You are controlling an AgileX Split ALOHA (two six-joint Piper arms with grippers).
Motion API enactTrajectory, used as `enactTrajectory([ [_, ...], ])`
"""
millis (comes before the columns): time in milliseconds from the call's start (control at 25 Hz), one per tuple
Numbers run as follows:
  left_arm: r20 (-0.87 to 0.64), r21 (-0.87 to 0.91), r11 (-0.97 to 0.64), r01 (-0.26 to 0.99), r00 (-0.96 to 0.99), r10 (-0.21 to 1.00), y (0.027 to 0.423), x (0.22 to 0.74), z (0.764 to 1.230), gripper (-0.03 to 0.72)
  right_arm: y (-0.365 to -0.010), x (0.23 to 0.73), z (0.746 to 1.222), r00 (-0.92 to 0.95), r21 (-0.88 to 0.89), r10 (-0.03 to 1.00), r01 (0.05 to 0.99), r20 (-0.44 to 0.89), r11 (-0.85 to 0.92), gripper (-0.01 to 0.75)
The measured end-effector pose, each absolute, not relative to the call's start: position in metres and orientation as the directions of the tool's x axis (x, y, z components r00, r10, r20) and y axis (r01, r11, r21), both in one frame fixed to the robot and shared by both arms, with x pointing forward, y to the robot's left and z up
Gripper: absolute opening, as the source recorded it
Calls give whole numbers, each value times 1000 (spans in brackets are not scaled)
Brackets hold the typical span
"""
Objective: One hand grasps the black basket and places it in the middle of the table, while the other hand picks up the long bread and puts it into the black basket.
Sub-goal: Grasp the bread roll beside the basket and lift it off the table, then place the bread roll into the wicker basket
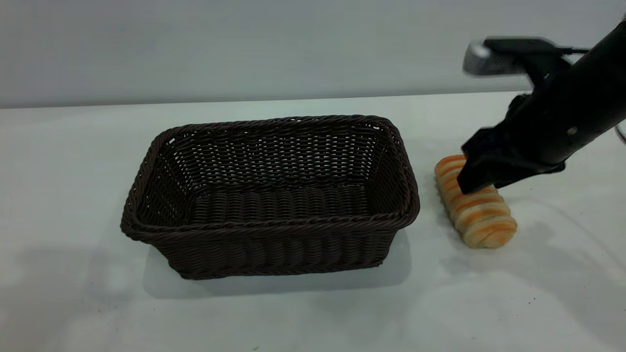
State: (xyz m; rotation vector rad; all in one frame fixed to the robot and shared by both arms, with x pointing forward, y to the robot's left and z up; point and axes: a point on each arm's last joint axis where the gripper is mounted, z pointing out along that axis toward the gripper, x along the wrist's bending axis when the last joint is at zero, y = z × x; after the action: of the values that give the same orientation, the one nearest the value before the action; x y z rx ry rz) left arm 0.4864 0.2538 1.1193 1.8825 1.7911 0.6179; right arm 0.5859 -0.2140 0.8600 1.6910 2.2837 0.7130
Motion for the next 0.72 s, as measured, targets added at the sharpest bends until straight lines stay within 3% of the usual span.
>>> enactTrajectory([
  [200,-21,594,-24,804,45,999,252,485,1117,491,-218,605,823,-296,467,955,849,31,248,392],
  [360,-31,580,-16,814,42,999,252,483,1117,491,-219,606,820,-287,466,958,851,25,243,177],
  [480,-28,567,-17,824,40,999,252,482,1116,491,-218,609,845,-289,521,957,820,20,237,51],
  [720,-23,547,-20,837,39,999,253,480,1114,491,-205,606,954,-342,733,939,649,42,204,34],
])
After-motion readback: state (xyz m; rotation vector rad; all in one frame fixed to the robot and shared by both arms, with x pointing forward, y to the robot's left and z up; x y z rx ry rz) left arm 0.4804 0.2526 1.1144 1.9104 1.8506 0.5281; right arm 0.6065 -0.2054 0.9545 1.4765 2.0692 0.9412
